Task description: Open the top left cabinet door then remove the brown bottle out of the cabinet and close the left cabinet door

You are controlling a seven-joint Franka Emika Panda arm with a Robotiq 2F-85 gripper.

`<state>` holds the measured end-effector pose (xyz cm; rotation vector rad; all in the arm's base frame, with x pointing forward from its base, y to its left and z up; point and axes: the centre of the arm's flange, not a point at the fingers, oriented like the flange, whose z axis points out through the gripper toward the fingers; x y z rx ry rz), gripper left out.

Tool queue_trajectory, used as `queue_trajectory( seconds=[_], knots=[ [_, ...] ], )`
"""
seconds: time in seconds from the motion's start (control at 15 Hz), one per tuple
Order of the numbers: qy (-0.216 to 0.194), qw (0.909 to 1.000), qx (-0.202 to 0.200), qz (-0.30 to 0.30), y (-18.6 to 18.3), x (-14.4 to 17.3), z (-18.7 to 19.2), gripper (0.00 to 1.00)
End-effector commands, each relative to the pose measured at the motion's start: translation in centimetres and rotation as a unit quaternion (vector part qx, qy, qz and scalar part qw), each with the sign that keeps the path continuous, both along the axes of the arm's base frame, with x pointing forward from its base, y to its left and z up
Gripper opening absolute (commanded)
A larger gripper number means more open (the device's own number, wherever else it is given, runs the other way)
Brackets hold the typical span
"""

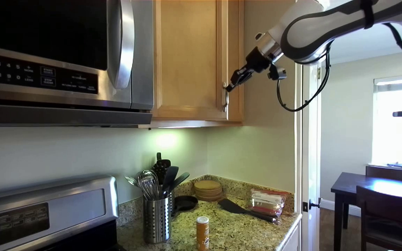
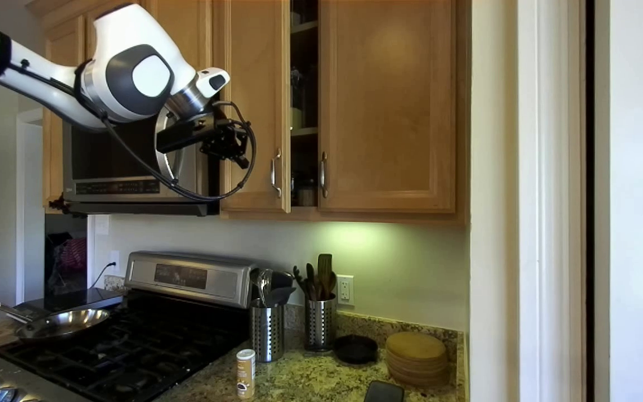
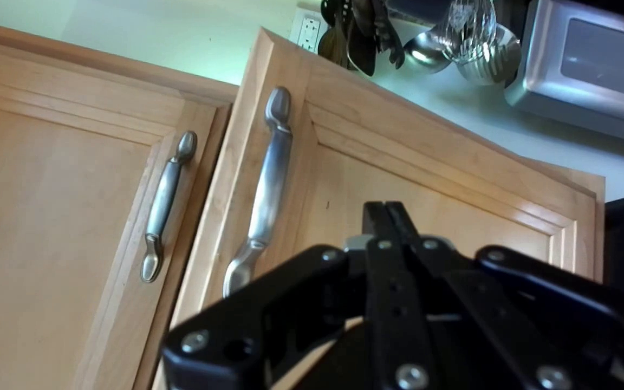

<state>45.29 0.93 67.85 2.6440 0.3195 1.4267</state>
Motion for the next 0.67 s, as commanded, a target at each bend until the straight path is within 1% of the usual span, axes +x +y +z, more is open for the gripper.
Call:
queue_trajectory(
  seconds=[0.0, 0.33, 0.6],
  knots=[
    [-0.031, 0.9988, 0.007, -0.037, 0.8, 3.5, -1.0, 0.00],
    [-0.043, 0.9970, 0.010, -0.064, 0.3, 7.6, -3.1, 0.00],
    [-0.045, 0.9957, 0.010, -0.080, -0.2, 10.5, -3.7, 0.00]
  ],
)
